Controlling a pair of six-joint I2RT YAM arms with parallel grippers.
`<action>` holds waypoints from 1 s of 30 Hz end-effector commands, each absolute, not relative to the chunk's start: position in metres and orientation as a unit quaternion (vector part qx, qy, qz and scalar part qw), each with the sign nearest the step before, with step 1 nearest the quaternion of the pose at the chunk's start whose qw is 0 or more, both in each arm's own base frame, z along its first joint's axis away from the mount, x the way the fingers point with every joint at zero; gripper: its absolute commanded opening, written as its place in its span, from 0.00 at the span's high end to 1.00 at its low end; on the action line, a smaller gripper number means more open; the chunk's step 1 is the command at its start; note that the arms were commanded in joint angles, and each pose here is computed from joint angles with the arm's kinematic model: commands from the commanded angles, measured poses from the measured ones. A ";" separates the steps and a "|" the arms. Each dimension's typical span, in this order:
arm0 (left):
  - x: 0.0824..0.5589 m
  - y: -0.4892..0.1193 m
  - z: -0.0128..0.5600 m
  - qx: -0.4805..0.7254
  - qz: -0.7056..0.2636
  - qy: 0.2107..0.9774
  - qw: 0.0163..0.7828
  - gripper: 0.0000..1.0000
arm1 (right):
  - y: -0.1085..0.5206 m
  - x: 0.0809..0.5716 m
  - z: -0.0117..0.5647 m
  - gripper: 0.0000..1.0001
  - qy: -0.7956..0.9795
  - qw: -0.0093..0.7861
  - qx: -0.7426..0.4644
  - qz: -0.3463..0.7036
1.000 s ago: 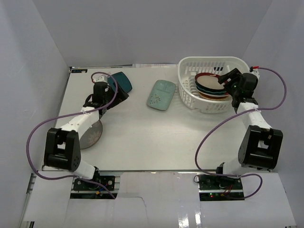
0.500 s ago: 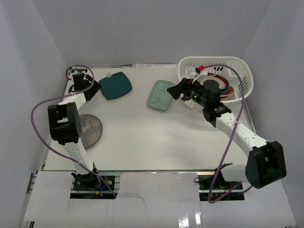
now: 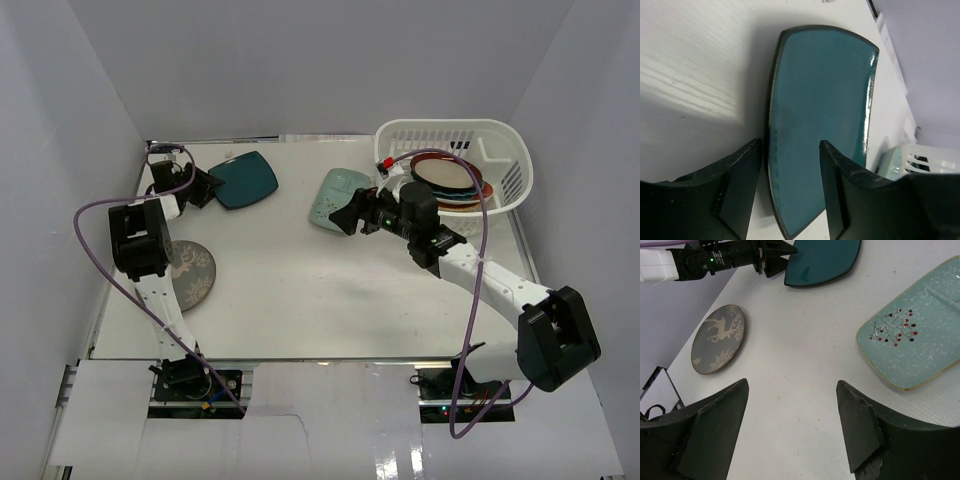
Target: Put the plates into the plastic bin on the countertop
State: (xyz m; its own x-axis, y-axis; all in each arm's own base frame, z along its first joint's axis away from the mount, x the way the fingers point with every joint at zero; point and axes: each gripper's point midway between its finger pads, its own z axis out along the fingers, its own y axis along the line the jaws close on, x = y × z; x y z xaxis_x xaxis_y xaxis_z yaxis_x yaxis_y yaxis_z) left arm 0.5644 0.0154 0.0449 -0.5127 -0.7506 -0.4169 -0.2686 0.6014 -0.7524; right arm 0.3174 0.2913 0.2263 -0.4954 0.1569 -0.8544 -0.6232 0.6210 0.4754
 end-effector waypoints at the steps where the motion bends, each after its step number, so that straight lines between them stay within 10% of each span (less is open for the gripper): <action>1: 0.545 -0.006 0.026 -0.314 -0.350 0.821 0.324 0.40 | 0.293 0.324 0.235 0.23 0.751 0.500 -0.156 0.401; 11: 0.502 -0.018 0.000 -0.352 -0.330 0.827 0.290 0.49 | 0.296 0.326 0.230 0.24 0.752 0.495 -0.148 0.410; 16: 0.496 -0.027 0.001 -0.361 -0.337 0.817 0.298 1.00 | 0.299 0.325 0.227 0.24 0.754 0.486 -0.145 0.418; 30: 0.453 -0.056 0.143 -0.300 -0.457 0.736 0.398 1.00 | 0.331 0.345 0.230 0.02 0.765 0.437 -0.175 0.439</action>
